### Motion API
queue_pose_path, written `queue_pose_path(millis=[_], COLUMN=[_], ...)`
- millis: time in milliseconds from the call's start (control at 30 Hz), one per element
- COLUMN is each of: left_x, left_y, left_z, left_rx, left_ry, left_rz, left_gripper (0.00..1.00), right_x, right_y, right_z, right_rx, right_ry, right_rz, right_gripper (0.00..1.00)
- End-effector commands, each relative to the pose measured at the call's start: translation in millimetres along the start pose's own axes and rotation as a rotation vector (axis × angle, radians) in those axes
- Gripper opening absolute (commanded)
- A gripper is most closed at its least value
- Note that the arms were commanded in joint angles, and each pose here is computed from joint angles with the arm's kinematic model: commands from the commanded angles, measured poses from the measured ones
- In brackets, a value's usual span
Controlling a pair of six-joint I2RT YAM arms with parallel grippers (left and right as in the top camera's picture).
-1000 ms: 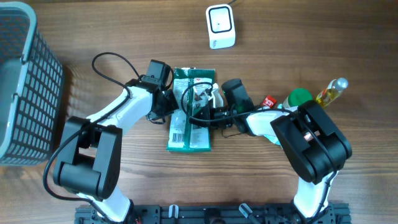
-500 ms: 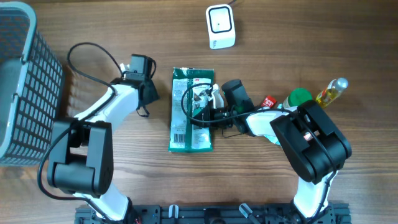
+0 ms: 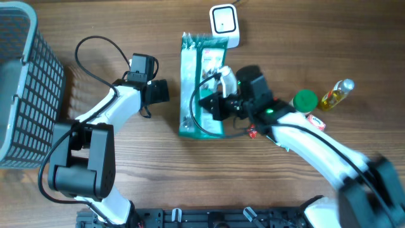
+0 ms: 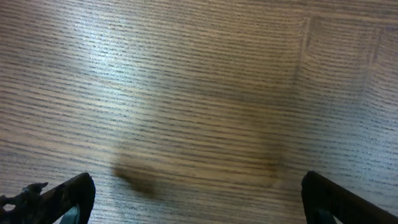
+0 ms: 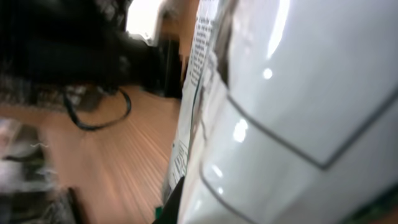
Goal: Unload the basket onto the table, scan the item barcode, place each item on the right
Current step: 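Lift the gloves packet to the white scanner with the right gripper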
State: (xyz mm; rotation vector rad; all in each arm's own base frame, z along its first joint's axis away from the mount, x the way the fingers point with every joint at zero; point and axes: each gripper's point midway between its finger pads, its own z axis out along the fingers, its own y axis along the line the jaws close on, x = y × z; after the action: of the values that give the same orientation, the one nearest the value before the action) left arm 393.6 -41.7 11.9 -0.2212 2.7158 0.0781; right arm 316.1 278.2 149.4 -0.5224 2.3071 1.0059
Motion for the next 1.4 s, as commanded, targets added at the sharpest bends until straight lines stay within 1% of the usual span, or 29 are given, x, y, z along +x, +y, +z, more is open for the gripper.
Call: queue_pose_path(millis=[0, 67, 100, 133, 233, 333, 400, 467, 700, 800, 900, 967, 1100, 1200, 1233, 1300, 1367], left_x=[-2.4, -2.4, -2.4, -2.4, -2.4, -2.4, -2.4, -2.4, -2.4, -2.4, -2.4, -2.4, -2.4, -2.4, -2.4, -2.4, -2.4], left_y=[-0.9, -0.9, -0.9, -0.9, -0.9, -0.9, -0.9, -0.9, -0.9, -0.9, -0.9, -0.9, -0.9, -0.9, -0.9, -0.9, -0.9], left_z=[-3.8, -3.8, -3.8, -3.8, -3.8, -3.8, -3.8, -3.8, -3.8, -3.8, -3.8, -3.8, -3.8, -3.8, -3.8, -3.8, -3.8], left_rx=[0.011, 0.011, 0.011, 0.011, 0.011, 0.011, 0.011, 0.011, 0.011, 0.011, 0.011, 0.011, 0.011, 0.011, 0.011, 0.011, 0.011], left_ry=[-0.010, -0.010, -0.010, -0.010, -0.010, -0.010, -0.010, -0.010, -0.010, -0.010, -0.010, -0.010, -0.010, -0.010, -0.010, -0.010, -0.010], left_rz=[0.016, 0.016, 0.016, 0.016, 0.016, 0.016, 0.016, 0.016, 0.016, 0.016, 0.016, 0.016, 0.016, 0.016, 0.016, 0.016, 0.016], left_gripper=[1.00, 1.00, 1.00, 1.00, 1.00, 1.00, 1.00, 1.00, 1.00, 1.00, 1.00, 1.00, 1.00, 1.00, 1.00, 1.00, 1.00], right_x=[-70.0, -91.2, -102.8, -121.6, -152.0, -164.2, -169.9, -179.0, -204.9, -211.1, -235.0, -242.6, -233.3, -217.6, -213.3, -201.6, -195.0], right_y=[0.9, 4.9, 8.5, 8.7, -0.6, -17.5, -28.5, -42.2, -77.4, -102.6, -118.4, -123.4, -146.6, -170.6, -172.9, -170.4, -171.8], right_z=[-67.0, -94.4, -107.2, -121.3, -134.4, -123.1, -105.2, -84.9, -37.8, -23.9, -19.8, -4.0, 19.3, 34.0, 39.5, 56.6, 62.5], right_rx=[0.318, 0.434, 0.495, 0.601, 0.794, 0.897, 0.918, 0.954, 1.083, 1.120, 1.172, 1.140, 1.110, 1.089, 1.066, 0.955, 0.914], right_ry=[-0.142, -0.170, -0.191, -0.222, -0.255, -0.212, -0.207, -0.234, -0.429, -0.419, -0.453, -0.437, -0.373, -0.336, -0.328, -0.309, -0.300], right_rz=[-0.548, -0.787, -0.936, -1.087, -1.233, -1.323, -1.343, -1.337, -1.328, -1.318, -1.232, -1.223, -1.231, -1.176, -1.167, -1.155, -1.115], right_gripper=[0.04, 0.04, 0.04, 0.04, 0.04, 0.04, 0.04, 0.04, 0.04, 0.04, 0.04, 0.04, 0.04, 0.05, 0.04, 0.04, 0.04])
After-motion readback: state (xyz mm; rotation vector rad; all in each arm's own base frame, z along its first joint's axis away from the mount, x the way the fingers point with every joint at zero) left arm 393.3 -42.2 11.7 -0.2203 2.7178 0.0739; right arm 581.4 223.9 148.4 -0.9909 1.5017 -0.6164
